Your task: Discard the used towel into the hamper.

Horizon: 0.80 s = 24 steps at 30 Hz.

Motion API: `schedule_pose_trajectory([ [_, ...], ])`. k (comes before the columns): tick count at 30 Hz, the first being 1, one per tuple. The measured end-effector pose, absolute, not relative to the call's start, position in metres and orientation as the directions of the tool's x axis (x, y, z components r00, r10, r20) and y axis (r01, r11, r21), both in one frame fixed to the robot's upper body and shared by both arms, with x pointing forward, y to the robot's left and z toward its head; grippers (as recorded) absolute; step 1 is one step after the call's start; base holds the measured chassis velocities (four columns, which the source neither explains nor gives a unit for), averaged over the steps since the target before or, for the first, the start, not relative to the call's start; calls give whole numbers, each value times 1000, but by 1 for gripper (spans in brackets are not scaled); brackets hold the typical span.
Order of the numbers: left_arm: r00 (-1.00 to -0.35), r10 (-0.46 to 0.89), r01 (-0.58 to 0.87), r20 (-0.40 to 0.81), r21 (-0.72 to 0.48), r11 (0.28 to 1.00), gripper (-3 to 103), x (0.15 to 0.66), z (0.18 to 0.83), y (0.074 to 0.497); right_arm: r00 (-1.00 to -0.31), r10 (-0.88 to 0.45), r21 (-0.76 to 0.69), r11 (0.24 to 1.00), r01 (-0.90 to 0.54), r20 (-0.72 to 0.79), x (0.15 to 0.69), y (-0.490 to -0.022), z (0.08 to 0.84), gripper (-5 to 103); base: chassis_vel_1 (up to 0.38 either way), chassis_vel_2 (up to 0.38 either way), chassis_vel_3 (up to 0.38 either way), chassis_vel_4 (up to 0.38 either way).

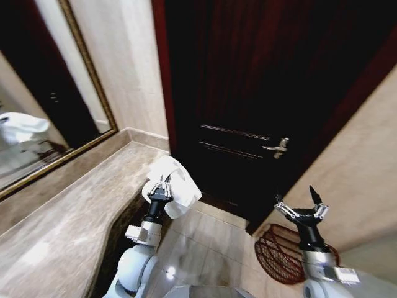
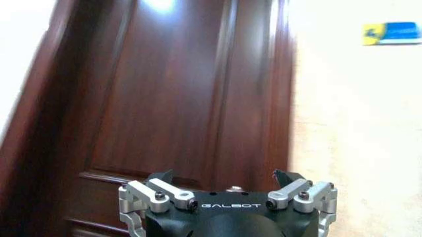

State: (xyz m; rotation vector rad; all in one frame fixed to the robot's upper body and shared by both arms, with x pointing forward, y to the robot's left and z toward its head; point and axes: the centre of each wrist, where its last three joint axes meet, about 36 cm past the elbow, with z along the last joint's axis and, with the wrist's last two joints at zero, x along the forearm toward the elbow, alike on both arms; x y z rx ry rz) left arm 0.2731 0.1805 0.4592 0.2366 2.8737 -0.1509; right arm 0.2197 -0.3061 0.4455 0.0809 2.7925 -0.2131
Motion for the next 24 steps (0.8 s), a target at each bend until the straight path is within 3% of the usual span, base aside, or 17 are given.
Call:
schedule_pose_trajectory([
  [24,-961,155,178,-230,-81,981,3,284,441,178,-928,18,-136,988,74,-373,218,-307,443,100,-122,-124,-116,-127],
])
